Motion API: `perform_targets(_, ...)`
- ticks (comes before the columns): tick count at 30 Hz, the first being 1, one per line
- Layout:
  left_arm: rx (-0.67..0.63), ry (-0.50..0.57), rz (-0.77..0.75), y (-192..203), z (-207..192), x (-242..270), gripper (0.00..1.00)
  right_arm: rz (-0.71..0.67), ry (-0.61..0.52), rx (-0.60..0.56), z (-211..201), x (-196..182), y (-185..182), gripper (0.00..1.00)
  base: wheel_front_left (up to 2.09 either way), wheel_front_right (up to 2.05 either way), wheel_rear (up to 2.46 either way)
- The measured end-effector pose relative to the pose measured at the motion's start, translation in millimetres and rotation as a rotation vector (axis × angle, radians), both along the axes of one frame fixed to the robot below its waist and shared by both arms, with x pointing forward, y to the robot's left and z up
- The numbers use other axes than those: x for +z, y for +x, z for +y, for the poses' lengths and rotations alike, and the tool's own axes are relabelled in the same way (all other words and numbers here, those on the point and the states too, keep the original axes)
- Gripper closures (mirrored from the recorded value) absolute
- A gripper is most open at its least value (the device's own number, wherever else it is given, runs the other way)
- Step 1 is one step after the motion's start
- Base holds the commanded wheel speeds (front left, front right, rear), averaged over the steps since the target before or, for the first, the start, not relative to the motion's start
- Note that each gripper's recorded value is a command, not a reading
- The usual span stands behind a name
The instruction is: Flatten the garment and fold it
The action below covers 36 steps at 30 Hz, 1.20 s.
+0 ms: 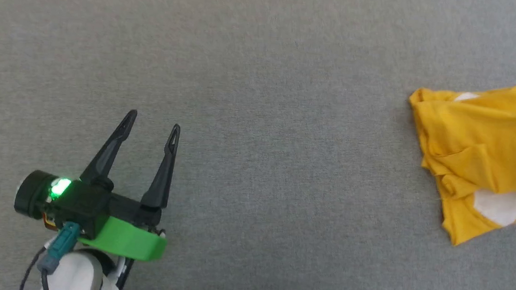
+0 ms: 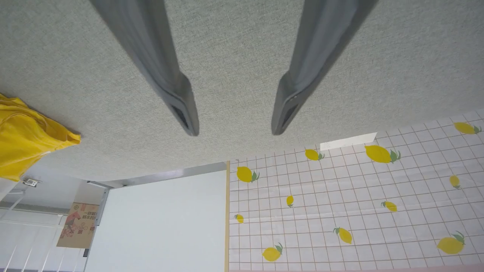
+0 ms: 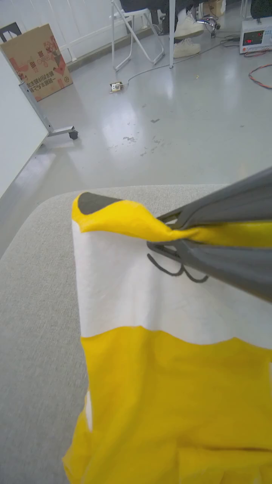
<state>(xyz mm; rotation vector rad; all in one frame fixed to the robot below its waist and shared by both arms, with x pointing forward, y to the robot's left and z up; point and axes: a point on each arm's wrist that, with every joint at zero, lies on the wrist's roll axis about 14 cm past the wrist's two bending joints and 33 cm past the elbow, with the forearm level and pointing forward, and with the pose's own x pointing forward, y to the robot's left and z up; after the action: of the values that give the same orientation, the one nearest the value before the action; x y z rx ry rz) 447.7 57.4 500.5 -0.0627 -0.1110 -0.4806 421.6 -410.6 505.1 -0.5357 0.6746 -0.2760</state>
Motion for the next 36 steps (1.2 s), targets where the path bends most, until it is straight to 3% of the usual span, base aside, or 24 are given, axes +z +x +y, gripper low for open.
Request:
perform_targets(14, -0.105, 0.057, -0.005, 46.9, -26.5, -33.1, 0.00, 0.133, -0.342, -0.111, -97.5, 8.7, 7.1, 1.00, 0.00, 0.00, 0.00)
perform_targets(18, -0.129, 0.065, 0.013, 57.0, -32.5, -49.6, 0.00, 0.179, -0.376, -0.131, -112.2, -10.0, 7.1, 1.00, 0.00, 0.00, 0.00)
perform_targets(26, -0.146, 0.088, 0.066, 64.0, -34.5, -79.6, 0.00, 0.213, -0.334, -0.136, -109.8, -59.3, 15.1, 1.00, 0.00, 0.00, 0.00)
perform_targets(27, -0.148, 0.090, 0.068, 64.3, -34.8, -81.5, 0.00, 0.221, -0.340, -0.143, -112.3, -61.7, 14.0, 0.97, 0.00, 0.00, 0.00)
perform_targets(28, -0.149, 0.091, 0.067, 64.4, -34.9, -82.2, 0.00, 0.228, -0.343, -0.152, -114.5, -63.3, 12.6, 0.87, 0.00, 0.00, 0.00)
perform_targets(29, -0.150, 0.092, 0.069, 64.8, -34.7, -83.0, 0.00, 0.233, -0.340, -0.168, -117.1, -65.4, 10.3, 0.59, 0.00, 0.00, 0.00)
perform_targets(30, -0.149, 0.095, 0.070, 65.1, -34.3, -83.0, 0.00, 0.235, -0.337, -0.181, -119.2, -66.6, 8.3, 0.16, 0.00, 0.00, 0.00)
perform_targets(31, -0.149, 0.096, 0.067, 65.3, -33.9, -82.1, 0.00, 0.237, -0.340, -0.187, -120.4, -67.2, 6.9, 0.00, 0.00, 0.00, 0.00)
perform_targets(36, -0.137, 0.105, 0.048, 65.3, -30.8, -72.1, 0.00, 0.228, -0.330, -0.205, -123.3, -69.0, -1.6, 0.00, 0.00, 0.00, 0.00)
